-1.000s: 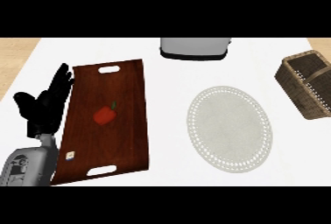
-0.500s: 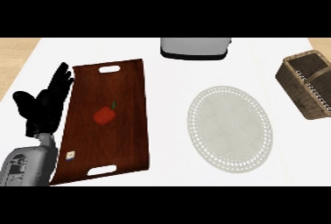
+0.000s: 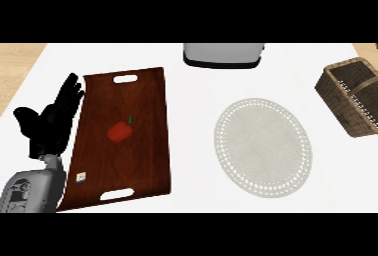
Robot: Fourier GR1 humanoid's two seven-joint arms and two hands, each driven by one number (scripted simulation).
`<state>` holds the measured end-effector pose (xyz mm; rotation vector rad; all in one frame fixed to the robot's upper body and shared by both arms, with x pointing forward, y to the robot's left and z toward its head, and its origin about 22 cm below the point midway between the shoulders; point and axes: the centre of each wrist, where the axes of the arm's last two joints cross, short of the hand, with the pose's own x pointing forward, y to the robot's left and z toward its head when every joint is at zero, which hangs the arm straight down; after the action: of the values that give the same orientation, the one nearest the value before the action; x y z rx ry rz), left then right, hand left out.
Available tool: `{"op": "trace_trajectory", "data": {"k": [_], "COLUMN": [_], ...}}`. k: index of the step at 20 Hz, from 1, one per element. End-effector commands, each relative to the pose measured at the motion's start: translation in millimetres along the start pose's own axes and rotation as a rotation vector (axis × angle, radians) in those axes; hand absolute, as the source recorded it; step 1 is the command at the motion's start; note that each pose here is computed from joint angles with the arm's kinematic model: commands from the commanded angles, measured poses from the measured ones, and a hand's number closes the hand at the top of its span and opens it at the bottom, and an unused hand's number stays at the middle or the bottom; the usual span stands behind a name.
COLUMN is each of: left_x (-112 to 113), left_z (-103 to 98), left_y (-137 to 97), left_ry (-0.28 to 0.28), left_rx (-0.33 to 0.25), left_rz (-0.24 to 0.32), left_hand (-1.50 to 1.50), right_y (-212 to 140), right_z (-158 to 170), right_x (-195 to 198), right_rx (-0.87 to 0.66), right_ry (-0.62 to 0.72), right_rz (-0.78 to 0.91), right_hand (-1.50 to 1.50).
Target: Pick the cupcake from the placemat and place it in the basket
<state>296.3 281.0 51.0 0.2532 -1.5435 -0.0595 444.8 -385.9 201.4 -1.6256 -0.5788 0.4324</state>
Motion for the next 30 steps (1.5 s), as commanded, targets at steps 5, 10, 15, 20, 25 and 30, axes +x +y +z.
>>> {"op": "trace_trajectory", "data": {"k": [5, 10, 15, 20, 25, 30], "left_x": [-7.8, -0.7, 2.5, 19.2, 14.5, 7.9], "left_z": [-4.6, 1.6, -7.1, -15.8, -0.2, -8.4], "left_y": [-4.4, -2.3, -3.4, -2.9, -2.0, -1.2], "left_ry": [0.010, 0.003, 0.004, 0.000, -0.007, 0.021], "left_rx": [-0.002, 0.000, 0.008, -0.021, 0.012, -0.011], "left_rz": [0.010, -0.004, -0.001, -0.010, -0.007, 0.005], "left_hand": [0.00, 0.00, 0.00, 0.00, 0.00, 0.00], "right_y": [10.6, 29.3, 29.4, 17.8, 37.9, 30.7], "right_z": [-1.7, 7.1, 4.2, -3.4, 1.1, -2.8], "right_x": [-8.4, -3.4, -8.5, -15.6, -19.6, -21.9], "right_rx": [0.019, 0.049, 0.112, 0.146, 0.206, 0.274], "right_ry": [0.021, 0.028, 0.018, 0.022, 0.068, 0.161], "right_rz": [0.080, 0.080, 0.074, 0.055, 0.024, 0.055], "right_hand": [1.50, 1.50, 1.50, 1.50, 1.50, 1.50]}}
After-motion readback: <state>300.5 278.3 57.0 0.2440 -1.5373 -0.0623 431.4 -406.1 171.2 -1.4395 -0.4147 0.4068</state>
